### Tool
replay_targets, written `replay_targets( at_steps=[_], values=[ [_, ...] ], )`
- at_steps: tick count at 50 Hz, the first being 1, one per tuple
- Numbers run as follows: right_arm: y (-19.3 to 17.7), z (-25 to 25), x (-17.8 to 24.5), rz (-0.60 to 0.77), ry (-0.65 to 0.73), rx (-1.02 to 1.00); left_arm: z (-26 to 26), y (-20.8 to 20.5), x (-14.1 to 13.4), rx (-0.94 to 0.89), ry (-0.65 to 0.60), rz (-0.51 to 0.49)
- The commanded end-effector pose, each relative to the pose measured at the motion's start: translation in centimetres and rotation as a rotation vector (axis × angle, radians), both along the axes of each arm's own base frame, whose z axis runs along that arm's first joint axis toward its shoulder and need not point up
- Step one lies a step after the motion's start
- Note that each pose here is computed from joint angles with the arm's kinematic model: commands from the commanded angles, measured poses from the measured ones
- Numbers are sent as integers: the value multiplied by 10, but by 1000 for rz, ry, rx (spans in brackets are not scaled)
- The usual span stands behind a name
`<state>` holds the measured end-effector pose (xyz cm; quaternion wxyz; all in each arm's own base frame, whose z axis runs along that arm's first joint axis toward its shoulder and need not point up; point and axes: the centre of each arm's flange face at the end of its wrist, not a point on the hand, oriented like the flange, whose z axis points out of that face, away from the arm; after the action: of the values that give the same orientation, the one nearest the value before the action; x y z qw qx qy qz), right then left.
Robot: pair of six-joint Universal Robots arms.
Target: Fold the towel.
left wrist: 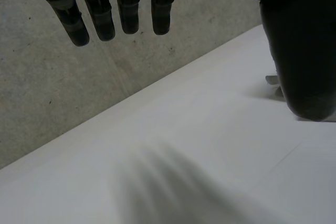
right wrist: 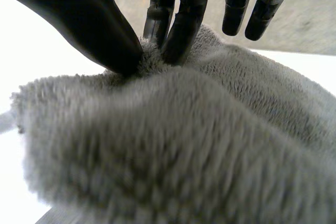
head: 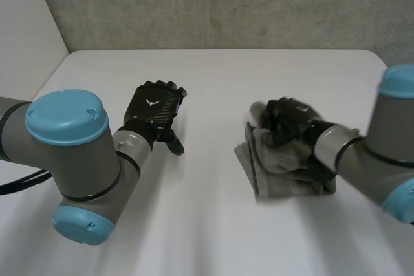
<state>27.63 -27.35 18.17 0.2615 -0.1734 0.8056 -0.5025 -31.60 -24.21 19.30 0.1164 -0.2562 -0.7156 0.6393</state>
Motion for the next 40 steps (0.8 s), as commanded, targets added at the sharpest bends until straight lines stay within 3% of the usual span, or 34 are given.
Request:
replay_targets(
  at_steps=[1,6,14,25,34,40],
  values=[
    [9,-28,19,28,33,26,0,0,0,0,0,-1],
    [15,-38,23,29,51,47,0,0,0,0,0,-1],
    [11,-14,16,-8,32,9,0,0,0,0,0,-1],
    [1,37,-33,-127,-59,-40,8,-1,-4,-26,16,-14],
    [-23,40,-65,-84,-77,-56,23,17,-36,-74,66,-112],
    [-36,16,-76,29,5,-58,8,31,-63,7,143,-207]
  ],
)
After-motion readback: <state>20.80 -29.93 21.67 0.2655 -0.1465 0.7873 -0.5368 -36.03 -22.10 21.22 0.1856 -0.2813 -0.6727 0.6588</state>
